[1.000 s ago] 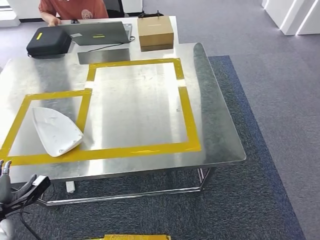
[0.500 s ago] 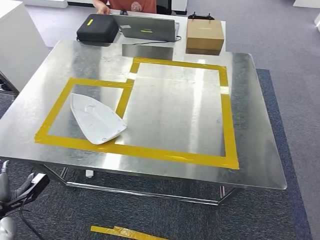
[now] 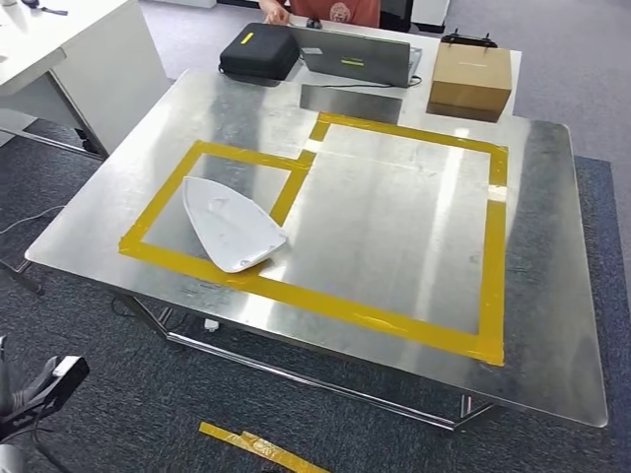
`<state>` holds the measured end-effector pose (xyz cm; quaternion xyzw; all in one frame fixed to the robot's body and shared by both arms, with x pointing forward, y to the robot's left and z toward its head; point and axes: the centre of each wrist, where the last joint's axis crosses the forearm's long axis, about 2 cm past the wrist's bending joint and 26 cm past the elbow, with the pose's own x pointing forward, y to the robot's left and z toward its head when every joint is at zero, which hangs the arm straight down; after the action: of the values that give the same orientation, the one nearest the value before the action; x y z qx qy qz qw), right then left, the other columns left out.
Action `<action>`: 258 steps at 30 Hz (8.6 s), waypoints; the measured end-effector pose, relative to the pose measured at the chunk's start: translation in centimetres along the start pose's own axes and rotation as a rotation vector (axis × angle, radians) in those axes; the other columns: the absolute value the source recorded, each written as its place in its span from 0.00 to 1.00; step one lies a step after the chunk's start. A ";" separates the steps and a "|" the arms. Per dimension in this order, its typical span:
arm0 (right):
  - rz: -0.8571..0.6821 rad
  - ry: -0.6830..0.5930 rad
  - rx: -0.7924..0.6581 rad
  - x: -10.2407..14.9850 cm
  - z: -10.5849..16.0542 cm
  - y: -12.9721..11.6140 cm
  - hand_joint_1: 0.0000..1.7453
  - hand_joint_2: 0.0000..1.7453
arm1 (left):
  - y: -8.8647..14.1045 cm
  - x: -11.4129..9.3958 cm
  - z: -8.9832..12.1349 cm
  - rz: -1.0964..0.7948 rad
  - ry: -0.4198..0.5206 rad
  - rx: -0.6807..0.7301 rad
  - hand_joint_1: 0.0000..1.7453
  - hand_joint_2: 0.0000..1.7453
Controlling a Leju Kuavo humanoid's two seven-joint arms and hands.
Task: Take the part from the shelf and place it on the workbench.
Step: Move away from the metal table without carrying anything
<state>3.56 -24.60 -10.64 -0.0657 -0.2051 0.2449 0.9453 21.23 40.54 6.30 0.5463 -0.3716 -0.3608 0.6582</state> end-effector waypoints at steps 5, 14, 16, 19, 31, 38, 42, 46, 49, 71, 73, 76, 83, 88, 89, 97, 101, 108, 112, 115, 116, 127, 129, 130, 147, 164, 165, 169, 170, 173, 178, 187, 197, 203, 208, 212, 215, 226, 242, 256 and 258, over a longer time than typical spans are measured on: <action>-0.011 0.001 0.011 -0.2 0.0 -0.6 0.00 0.00 | -1.6 0.6 1.7 0.060 0.026 -0.078 0.00 0.00; -0.034 0.016 0.004 -0.7 0.2 -1.4 0.00 0.00 | -5.8 -0.8 5.7 0.250 0.108 -0.274 0.00 0.00; -0.040 0.014 -0.002 -0.7 0.2 -1.5 0.00 0.00 | -7.3 -1.2 7.1 0.312 0.148 -0.340 0.00 0.00; -0.050 0.012 -0.009 -0.7 0.2 -1.7 0.00 0.00 | -9.2 -1.6 9.0 0.388 0.203 -0.408 0.00 0.00; -0.072 0.012 -0.024 -0.3 0.3 -1.7 0.00 0.00 | -12.7 -2.7 12.9 0.519 0.340 -0.542 0.00 0.00; -0.088 0.003 -0.026 0.4 0.3 -1.6 0.00 0.00 | -13.9 -2.5 14.6 0.569 0.439 -0.614 0.00 0.00; -0.098 0.010 -0.027 0.3 0.4 -1.5 0.00 0.00 | -14.6 -2.0 15.2 0.591 0.484 -0.651 0.00 0.00; -0.104 0.016 -0.028 0.2 0.5 -1.3 0.00 0.00 | -15.0 -1.8 15.7 0.604 0.509 -0.676 0.00 0.00; -0.110 0.019 -0.033 0.1 0.5 -1.4 0.00 0.00 | -15.3 -1.4 15.9 0.610 0.537 -0.695 0.00 0.00; -0.132 0.011 -0.042 0.7 0.4 -1.5 0.00 0.00 | -16.6 0.4 16.7 0.643 0.624 -0.763 0.00 0.00; -0.136 0.017 -0.041 0.5 0.5 -1.4 0.00 0.00 | -16.6 0.5 16.7 0.642 0.618 -0.764 0.00 0.00; -0.140 0.020 -0.039 0.4 0.5 -1.3 0.00 0.00 | -16.6 0.7 16.7 0.644 0.615 -0.769 0.00 0.00; -0.150 0.017 -0.040 0.6 0.5 -1.3 0.00 0.00 | -16.7 0.7 16.9 0.643 0.613 -0.777 0.00 0.00; -0.157 0.021 -0.036 0.4 0.6 -1.0 0.00 0.00 | -16.8 0.8 16.8 0.643 0.609 -0.779 0.00 0.00; -0.158 0.022 -0.035 0.4 0.6 -1.0 0.00 0.00 | -16.8 0.8 16.8 0.643 0.609 -0.781 0.00 0.00; -0.162 0.016 -0.043 0.6 0.5 -1.1 0.00 0.00 | -16.7 0.9 16.7 0.660 0.605 -0.774 0.00 0.00; -0.162 0.009 -0.049 0.9 0.4 -1.3 0.00 0.00 | -16.8 0.9 16.8 0.659 0.608 -0.777 0.00 0.00; -0.162 0.018 -0.048 0.5 0.6 -1.1 0.00 0.00 | -16.8 1.1 16.7 0.665 0.603 -0.778 0.00 0.00; -0.165 0.012 -0.048 0.6 0.5 -1.2 0.00 0.00 | -16.8 1.1 16.8 0.681 0.595 -0.781 0.00 0.00; -0.172 0.005 -0.048 0.8 0.4 -1.2 0.00 0.00 | -16.9 1.0 16.9 0.721 0.559 -0.786 0.00 0.00; -0.176 0.004 -0.046 0.8 0.4 -1.1 0.00 0.00 | -16.9 1.0 16.9 0.733 0.539 -0.786 0.00 0.00; -0.204 0.009 -0.043 0.8 0.4 -0.9 0.00 0.00 | -17.0 1.2 17.1 0.751 0.441 -0.805 0.00 0.00; -0.207 0.013 -0.045 0.7 0.4 -1.0 0.00 0.00 | -17.0 1.2 17.2 0.739 0.427 -0.812 0.00 0.00; -0.209 0.014 -0.047 0.7 0.4 -1.0 0.00 0.00 | -17.0 1.2 17.2 0.731 0.420 -0.814 0.00 0.00; -0.263 -0.054 -0.040 0.0 0.5 -1.1 0.00 0.00 | -17.2 1.0 17.5 0.693 0.399 -0.816 0.00 0.00; -0.249 -0.052 -0.046 0.1 0.3 -1.5 0.00 0.00 | -17.2 1.0 17.7 0.688 0.450 -0.813 0.00 0.00; -0.248 -0.052 -0.048 0.1 0.3 -1.5 0.00 0.00 | -17.2 1.0 17.7 0.689 0.456 -0.813 0.00 0.00; -0.248 -0.046 -0.050 0.0 0.3 -1.4 0.00 0.00 | -17.2 1.1 17.8 0.692 0.463 -0.816 0.00 0.00; -0.250 -0.048 -0.045 0.1 0.3 -1.3 0.00 0.00 | -17.2 1.0 17.7 0.690 0.462 -0.816 0.00 0.00; -0.256 -0.052 -0.031 0.4 0.3 -0.8 0.00 0.00 | -17.2 1.0 17.7 0.689 0.461 -0.816 0.00 0.00; -0.260 -0.053 -0.024 0.6 0.2 -0.4 0.00 0.00 | -17.2 1.2 17.5 0.696 0.461 -0.816 0.00 0.00; -0.248 -0.037 -0.046 -0.6 0.2 -1.4 0.00 0.00 | -17.3 1.2 17.9 0.691 0.463 -0.828 0.00 0.00; -0.246 -0.043 -0.047 -0.5 0.1 -1.7 0.00 0.00 | -17.2 1.4 17.8 0.687 0.452 -0.828 0.00 0.00; -0.242 -0.040 -0.055 -0.7 0.1 -2.1 0.00 0.00 | -17.2 1.5 17.8 0.688 0.450 -0.830 0.00 0.00; -0.243 -0.040 -0.054 -0.7 0.1 -2.0 0.00 0.00 | -17.2 1.4 17.7 0.684 0.451 -0.826 0.00 0.00; -0.243 -0.042 -0.055 -0.5 0.0 -2.1 0.00 0.00 | -17.2 1.3 17.7 0.666 0.455 -0.826 0.00 0.00; -0.243 -0.038 -0.055 -0.5 0.0 -2.0 0.00 0.00 | -17.2 1.3 17.7 0.656 0.457 -0.823 0.00 0.00; -0.244 -0.037 -0.052 -0.5 0.0 -1.9 0.00 0.00 | -17.2 1.3 17.7 0.655 0.459 -0.823 0.00 0.00; -0.245 -0.038 -0.051 -0.5 0.0 -1.9 0.00 0.00 | -17.2 1.3 17.7 0.654 0.461 -0.823 0.00 0.00; -0.245 -0.038 -0.051 -0.5 0.0 -1.8 0.00 0.00 | -17.2 1.3 17.7 0.654 0.461 -0.823 0.00 0.00; -0.245 -0.038 -0.051 -0.5 0.0 -1.8 0.00 0.00 | -17.2 1.3 17.7 0.654 0.461 -0.823 0.00 0.00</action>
<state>3.98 -26.44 -10.39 -0.0594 -0.2354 0.1236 0.9622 4.98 28.98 -8.31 0.1661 -0.1971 -0.1250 0.9581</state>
